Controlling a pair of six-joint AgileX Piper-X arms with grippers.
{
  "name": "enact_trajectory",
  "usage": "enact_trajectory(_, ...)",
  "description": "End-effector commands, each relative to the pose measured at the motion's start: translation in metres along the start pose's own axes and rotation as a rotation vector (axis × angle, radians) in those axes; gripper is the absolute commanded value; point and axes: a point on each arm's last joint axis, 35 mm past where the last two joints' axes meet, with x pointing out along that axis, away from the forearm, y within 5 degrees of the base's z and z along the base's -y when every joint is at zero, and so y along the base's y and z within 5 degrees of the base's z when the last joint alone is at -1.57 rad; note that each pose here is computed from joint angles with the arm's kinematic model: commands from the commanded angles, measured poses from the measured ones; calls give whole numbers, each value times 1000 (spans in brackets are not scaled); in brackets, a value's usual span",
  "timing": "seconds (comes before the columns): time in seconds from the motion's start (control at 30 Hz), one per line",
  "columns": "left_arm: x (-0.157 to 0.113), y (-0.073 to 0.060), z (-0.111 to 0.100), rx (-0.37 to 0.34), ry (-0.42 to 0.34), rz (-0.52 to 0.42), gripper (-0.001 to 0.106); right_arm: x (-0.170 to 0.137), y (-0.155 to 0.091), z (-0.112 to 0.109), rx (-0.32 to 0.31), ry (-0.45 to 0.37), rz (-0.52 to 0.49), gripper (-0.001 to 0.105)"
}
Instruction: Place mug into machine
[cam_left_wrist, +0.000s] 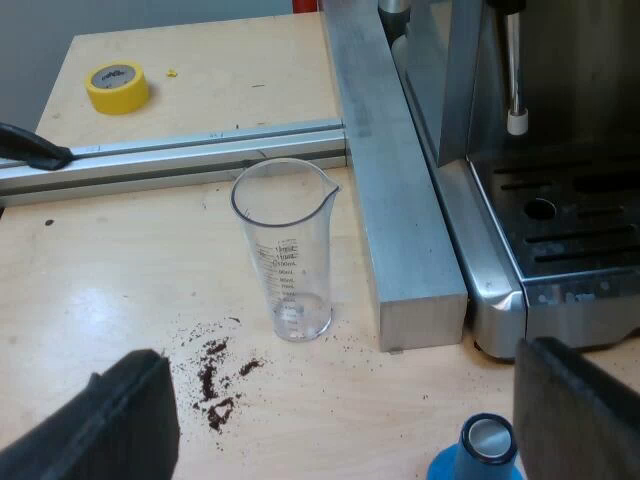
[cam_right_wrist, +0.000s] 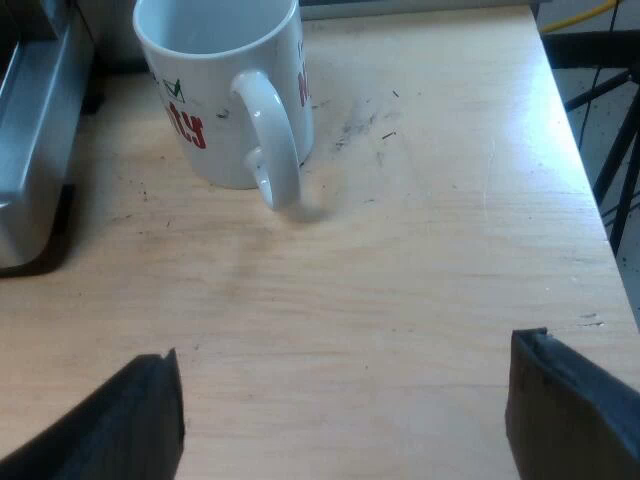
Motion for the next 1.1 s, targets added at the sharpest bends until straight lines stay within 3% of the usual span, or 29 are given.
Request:
enact_trajectory(0.03,2,-1,2,6,-5,-8,71,0,0,2,-3,-9,3,69)
enact_trajectory(0.17,1,-3,7,8,-41,-47,71,-3,-2,7,35,-45,-2,69)
enact_trajectory(0.37,-9,-14,26,31,-152,-292,71,-21,-5,22,28,-84,-4,69)
enact_trajectory(0.5,-15,-23,32,79,-182,-526,71,-28,-10,41,27,-89,16,69)
enact_trajectory(0.53,-14,-26,33,93,-162,-590,71,-28,-11,46,26,-85,33,69)
enact_trajectory(0.73,0,-40,32,139,-36,-759,71,-17,-14,59,28,-38,55,69)
enact_trajectory(0.93,15,-48,15,173,44,-881,71,-6,-17,67,28,-34,57,69)
enact_trajectory(1.1,33,-51,-3,176,45,-901,71,0,-17,70,29,-24,59,69)
